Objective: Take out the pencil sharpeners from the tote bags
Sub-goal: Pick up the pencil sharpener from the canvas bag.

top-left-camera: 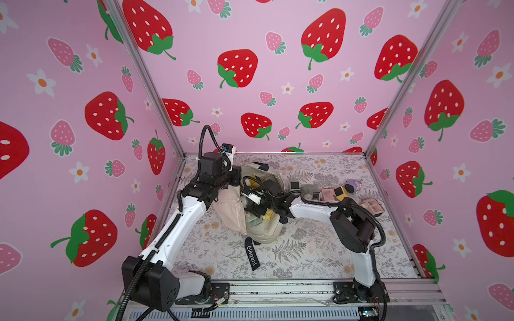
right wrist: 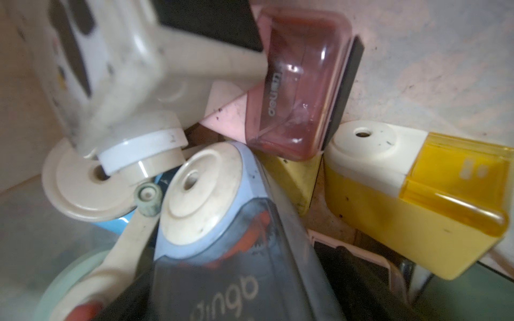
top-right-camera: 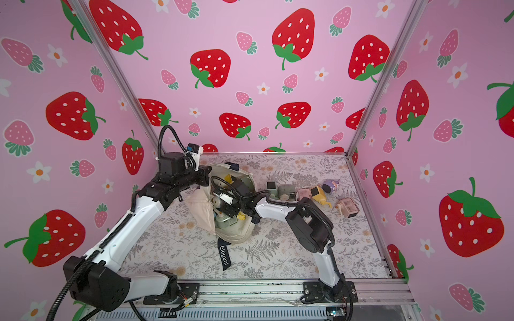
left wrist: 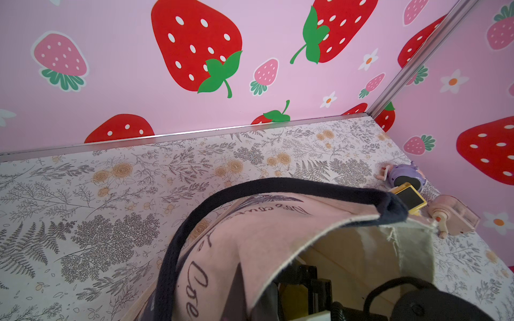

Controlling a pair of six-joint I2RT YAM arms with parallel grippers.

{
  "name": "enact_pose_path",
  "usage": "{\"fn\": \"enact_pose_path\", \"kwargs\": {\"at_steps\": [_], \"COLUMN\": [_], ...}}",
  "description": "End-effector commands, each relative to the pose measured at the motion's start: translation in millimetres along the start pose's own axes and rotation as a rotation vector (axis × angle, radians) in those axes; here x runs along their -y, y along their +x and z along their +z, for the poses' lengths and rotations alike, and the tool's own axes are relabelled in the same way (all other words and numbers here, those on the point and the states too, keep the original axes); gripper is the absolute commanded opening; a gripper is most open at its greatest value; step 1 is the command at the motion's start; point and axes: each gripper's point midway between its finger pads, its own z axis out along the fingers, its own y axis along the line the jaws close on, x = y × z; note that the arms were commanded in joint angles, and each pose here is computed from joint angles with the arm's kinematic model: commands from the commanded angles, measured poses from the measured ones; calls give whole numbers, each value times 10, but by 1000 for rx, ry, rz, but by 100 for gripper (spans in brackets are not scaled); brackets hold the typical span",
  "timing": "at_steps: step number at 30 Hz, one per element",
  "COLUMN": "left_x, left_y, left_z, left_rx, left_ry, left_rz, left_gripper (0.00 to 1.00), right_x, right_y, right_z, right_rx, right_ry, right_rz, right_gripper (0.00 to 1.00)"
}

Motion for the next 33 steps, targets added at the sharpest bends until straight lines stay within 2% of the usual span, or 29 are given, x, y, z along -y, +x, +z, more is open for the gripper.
{"fn": "enact_pose_path", "kwargs": {"at_steps": [1, 14, 33], "left_x": [104, 107, 115], "left_y": [-332, -333, -328], "left_z": [-82, -75, -64], "left_rx": [89, 87, 84], "left_ry": [40, 42, 47], "left_rz": [28, 24, 23], "left_gripper": [0, 0, 0], "right_x": [-47, -52, -75], "right_y": [2, -37, -188], "right_z": [81, -9, -359], "right_rx": [32, 50, 140], "right_ry": [-11, 6, 16], "right_rz": [-2, 8, 81], "right_gripper": [85, 76, 65]}}
